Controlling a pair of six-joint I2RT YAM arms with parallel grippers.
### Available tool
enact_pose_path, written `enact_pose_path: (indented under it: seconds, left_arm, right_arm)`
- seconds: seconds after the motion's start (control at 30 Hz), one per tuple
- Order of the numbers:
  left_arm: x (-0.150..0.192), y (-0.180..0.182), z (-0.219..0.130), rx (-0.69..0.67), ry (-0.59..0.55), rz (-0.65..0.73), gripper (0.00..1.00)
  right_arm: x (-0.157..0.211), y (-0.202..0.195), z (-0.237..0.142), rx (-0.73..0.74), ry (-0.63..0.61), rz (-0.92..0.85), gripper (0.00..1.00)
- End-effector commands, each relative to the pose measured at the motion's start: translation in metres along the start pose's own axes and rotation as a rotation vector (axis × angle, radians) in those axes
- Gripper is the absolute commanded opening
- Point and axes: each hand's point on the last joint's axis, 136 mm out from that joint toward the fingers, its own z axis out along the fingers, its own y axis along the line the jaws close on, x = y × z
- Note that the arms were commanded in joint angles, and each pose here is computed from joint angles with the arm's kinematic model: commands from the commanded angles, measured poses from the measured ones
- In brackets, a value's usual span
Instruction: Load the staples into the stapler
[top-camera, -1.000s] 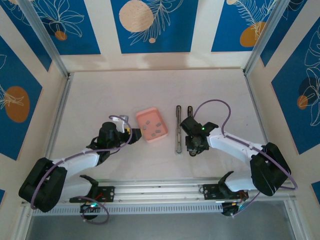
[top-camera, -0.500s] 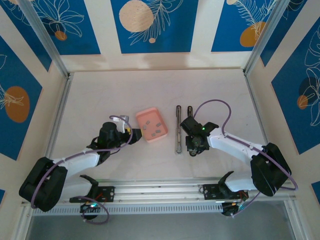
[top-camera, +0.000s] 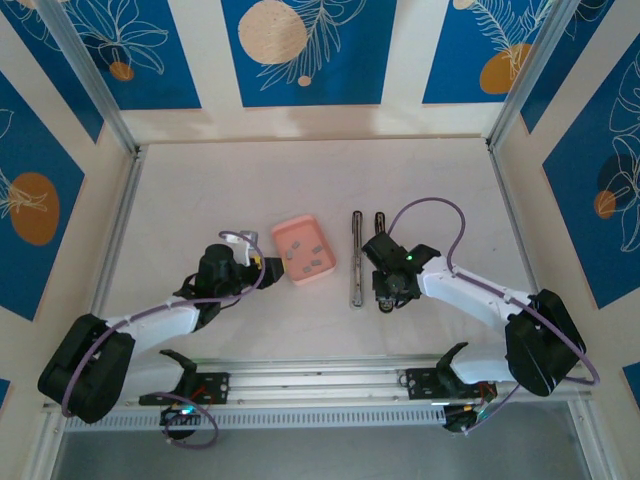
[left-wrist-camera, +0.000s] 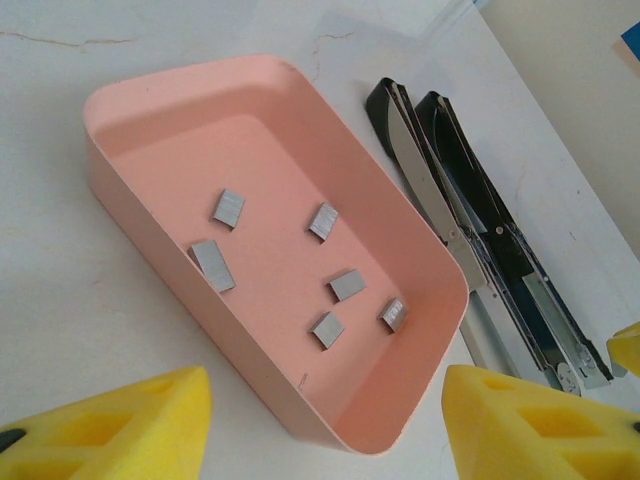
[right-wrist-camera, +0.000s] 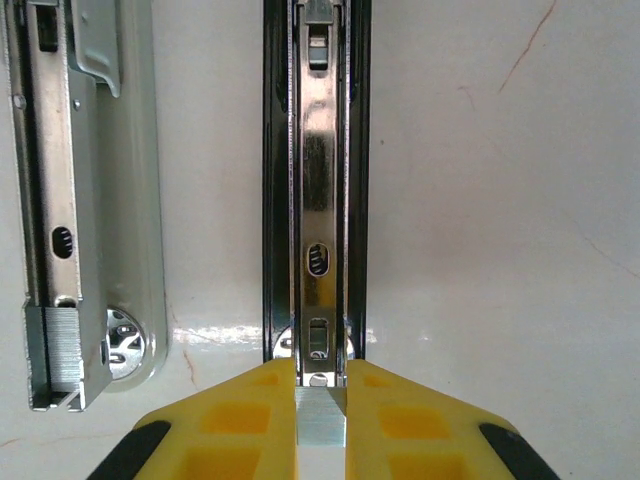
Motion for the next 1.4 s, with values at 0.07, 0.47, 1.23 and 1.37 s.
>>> enact_pose_path:
  seconds: [0.07, 0.47, 1.23, 1.37]
  left_arm:
    - [-0.0106, -0.012, 0.002, 0.033, -0.026, 0.031, 0.62]
    - [-0.0104, -0.0119, 0.0018, 0.03, -0.026, 0.034, 0.62]
    - [-0.0098, -0.0122, 0.0021, 0.03, -0.024, 0.035, 0.62]
    - [-0.0097, -0.0123, 0.0021, 0.03, -0.024, 0.035, 0.62]
  right_arm:
    - [0.0012, -0.0023, 0.0031, 0.019, 0.018, -0.004, 0.16]
    - [0.0039, -0.0005, 0.0064, 0.01, 0.028, -0.005, 0.16]
    - [0.0059, 0.003, 0.0101, -0.003, 0.033, -0.008, 0.16]
    - [0.0079, 0.0023, 0.0119, 0.001, 0.041, -0.009, 0.16]
